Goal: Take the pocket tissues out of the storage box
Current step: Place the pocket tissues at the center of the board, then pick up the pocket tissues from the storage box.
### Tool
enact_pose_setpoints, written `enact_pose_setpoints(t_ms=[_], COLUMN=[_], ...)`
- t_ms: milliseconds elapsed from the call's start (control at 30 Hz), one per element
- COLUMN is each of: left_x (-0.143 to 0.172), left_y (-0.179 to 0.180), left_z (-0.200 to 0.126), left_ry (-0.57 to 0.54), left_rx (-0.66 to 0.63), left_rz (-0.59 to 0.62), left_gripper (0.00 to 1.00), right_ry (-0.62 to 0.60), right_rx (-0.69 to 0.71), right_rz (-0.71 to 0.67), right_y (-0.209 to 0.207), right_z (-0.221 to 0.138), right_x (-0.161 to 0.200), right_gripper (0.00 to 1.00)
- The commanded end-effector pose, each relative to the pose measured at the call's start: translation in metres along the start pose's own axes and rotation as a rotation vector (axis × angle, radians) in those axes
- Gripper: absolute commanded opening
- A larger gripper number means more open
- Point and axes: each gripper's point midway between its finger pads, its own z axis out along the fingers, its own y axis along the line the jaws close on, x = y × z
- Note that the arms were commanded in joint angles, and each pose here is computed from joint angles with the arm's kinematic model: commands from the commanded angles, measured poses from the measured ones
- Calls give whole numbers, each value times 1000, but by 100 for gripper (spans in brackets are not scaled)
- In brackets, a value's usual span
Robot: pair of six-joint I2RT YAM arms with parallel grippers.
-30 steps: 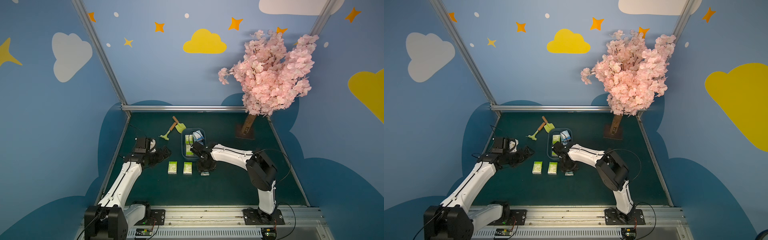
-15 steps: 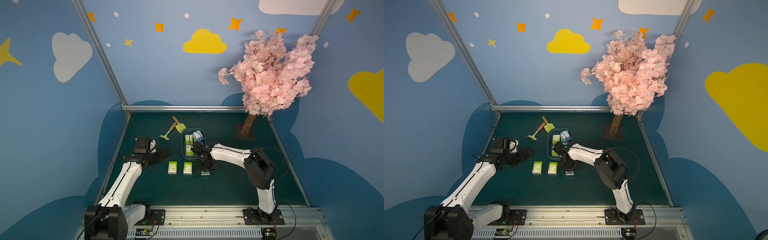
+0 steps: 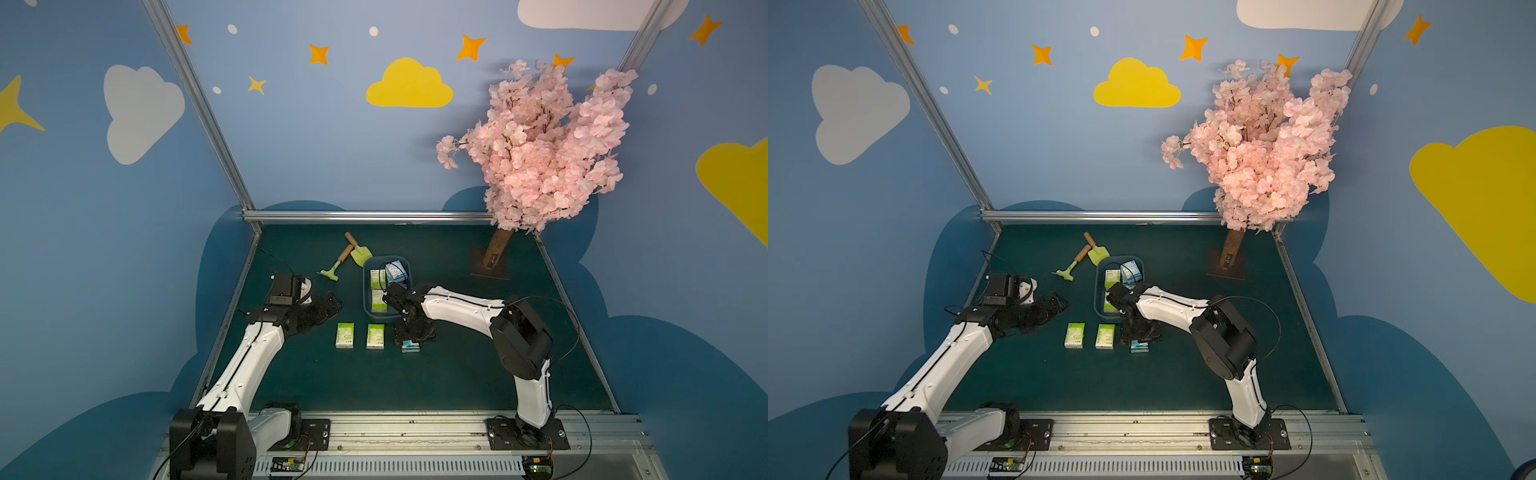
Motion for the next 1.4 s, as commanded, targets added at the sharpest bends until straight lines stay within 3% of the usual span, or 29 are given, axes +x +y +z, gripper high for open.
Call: enact_pose_setpoints(t_ms=[0,333,533,733,1067,1367], left_x=[-8,-18,-21,-23,-25,-26], left_y=[-6,-20,-25,-26,-22,-16], left_z=[-4,-3,-1,1,3,6], left_ry=[-14,-13,-6,-9,-17,-26], left_rx=[8,55,72,78,59,35], left_rz=[3,15,20,36,46,34], left_gripper=[100,100,100,100,100,100], right_ry=[-24,-110,-193,-251,-303,-365], right_rx=[-12,-17,-51,-82,-82,-30], right_rz=[-10,-36,-51,-67,-119,-149], right_y=[-1,-5,-6,-5,-1,5], right_z=[-30,-75,-107,-125,-128,-110], right_x=[-1,-16,-45,-82,-138,-184], right_gripper=[81,92,98,98,98,89])
